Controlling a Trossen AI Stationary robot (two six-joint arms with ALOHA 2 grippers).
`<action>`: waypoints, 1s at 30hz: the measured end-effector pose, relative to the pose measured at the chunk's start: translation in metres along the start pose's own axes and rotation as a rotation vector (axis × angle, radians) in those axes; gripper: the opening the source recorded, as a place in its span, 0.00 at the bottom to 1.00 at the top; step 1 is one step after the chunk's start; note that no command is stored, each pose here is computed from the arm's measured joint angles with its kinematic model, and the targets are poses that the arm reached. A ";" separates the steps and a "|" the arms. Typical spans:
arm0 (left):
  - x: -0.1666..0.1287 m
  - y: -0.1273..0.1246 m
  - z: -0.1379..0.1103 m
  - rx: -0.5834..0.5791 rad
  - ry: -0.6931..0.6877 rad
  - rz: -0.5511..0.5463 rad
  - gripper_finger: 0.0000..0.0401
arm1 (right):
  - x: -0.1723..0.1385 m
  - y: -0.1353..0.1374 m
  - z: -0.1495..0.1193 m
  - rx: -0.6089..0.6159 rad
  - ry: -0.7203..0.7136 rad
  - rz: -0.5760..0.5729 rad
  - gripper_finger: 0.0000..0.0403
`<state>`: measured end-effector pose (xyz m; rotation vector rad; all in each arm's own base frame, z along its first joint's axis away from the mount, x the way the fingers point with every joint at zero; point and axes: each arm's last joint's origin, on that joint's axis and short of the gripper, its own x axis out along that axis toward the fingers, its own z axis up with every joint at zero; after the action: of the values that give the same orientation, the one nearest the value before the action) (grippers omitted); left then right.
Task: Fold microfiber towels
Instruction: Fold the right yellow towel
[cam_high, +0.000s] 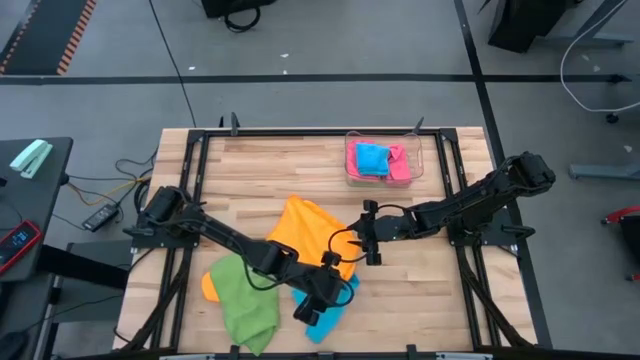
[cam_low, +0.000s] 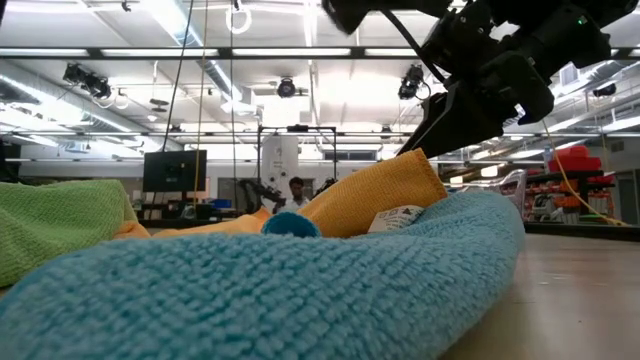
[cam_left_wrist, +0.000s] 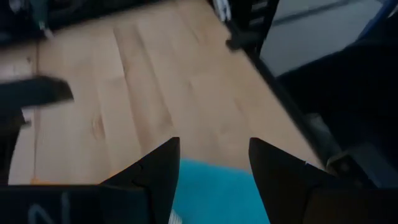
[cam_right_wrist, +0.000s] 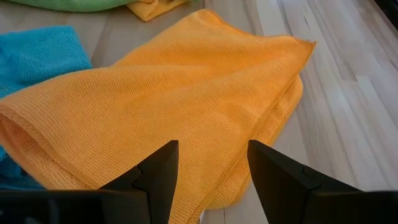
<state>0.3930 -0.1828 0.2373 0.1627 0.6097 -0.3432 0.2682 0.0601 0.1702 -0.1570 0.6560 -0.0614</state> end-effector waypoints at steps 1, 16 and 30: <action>0.000 -0.001 0.001 0.001 -0.010 -0.001 0.51 | 0.000 0.000 0.000 -0.001 0.000 0.000 0.50; 0.000 -0.002 0.001 0.011 -0.006 -0.001 0.49 | 0.000 0.000 0.000 -0.005 0.000 0.000 0.50; 0.013 -0.006 -0.024 0.009 0.176 0.010 0.47 | 0.000 0.000 0.000 0.000 0.000 0.000 0.50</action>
<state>0.3876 -0.1861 0.2103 0.2062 0.7807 -0.3243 0.2682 0.0601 0.1702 -0.1570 0.6561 -0.0615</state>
